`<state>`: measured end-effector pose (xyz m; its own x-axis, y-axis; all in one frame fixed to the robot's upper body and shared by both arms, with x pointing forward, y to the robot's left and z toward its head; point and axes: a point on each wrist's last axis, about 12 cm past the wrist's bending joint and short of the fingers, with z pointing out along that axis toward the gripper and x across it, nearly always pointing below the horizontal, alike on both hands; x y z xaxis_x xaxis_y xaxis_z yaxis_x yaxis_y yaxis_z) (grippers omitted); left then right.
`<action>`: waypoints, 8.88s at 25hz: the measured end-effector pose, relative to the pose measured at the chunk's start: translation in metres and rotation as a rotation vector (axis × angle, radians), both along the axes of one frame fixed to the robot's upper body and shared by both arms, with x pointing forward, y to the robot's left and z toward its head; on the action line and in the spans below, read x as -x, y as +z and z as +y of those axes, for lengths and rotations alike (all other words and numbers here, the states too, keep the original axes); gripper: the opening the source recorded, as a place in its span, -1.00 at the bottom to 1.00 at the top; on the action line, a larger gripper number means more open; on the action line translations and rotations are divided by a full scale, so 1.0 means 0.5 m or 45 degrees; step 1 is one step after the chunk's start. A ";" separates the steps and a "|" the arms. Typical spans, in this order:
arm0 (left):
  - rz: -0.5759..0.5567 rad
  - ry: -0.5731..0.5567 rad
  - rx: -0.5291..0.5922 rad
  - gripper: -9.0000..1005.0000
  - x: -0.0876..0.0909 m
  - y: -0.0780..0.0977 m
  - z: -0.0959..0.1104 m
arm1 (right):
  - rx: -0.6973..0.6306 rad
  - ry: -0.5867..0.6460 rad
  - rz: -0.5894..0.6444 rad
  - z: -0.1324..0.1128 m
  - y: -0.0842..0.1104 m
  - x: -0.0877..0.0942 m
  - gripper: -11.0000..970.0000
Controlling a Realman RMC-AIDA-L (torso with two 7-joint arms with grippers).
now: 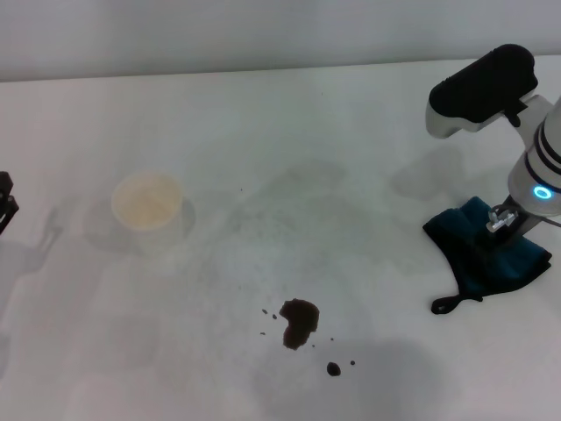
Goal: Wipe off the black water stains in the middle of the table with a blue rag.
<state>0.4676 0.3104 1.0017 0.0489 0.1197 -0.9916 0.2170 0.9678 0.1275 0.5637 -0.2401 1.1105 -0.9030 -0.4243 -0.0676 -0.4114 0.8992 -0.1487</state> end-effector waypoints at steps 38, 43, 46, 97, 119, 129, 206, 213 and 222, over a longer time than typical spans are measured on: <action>0.003 0.002 0.001 0.77 0.007 -0.002 0.002 | -0.207 0.314 0.069 0.166 -0.010 0.054 -0.83; 0.000 -0.005 0.002 0.77 0.006 -0.001 0.000 | -0.216 0.398 0.089 0.216 -0.013 0.074 -0.84; 0.001 -0.007 0.002 0.77 0.007 -0.002 -0.001 | -0.252 0.439 0.091 0.239 -0.006 0.084 -0.84; -0.030 0.012 -0.051 0.77 -0.013 0.007 0.002 | -0.348 0.702 0.154 0.364 -0.018 0.107 -0.86; -0.035 0.040 -0.057 0.77 -0.008 0.008 0.014 | -0.170 0.572 0.039 0.319 0.006 0.030 -0.86; -0.036 0.042 -0.056 0.77 -0.014 0.009 0.013 | -0.327 0.656 0.104 0.348 0.000 0.062 -0.86; 0.012 0.107 -0.023 0.77 -0.038 0.007 0.014 | -0.569 0.004 -0.433 -0.132 0.069 -0.050 0.00; 0.014 0.111 -0.020 0.77 -0.036 0.006 0.014 | -0.838 -0.073 -0.697 -0.226 0.064 -0.033 0.04; 0.013 0.127 -0.007 0.77 -0.035 0.005 0.013 | -1.101 -0.203 -1.212 -0.328 0.007 0.020 0.04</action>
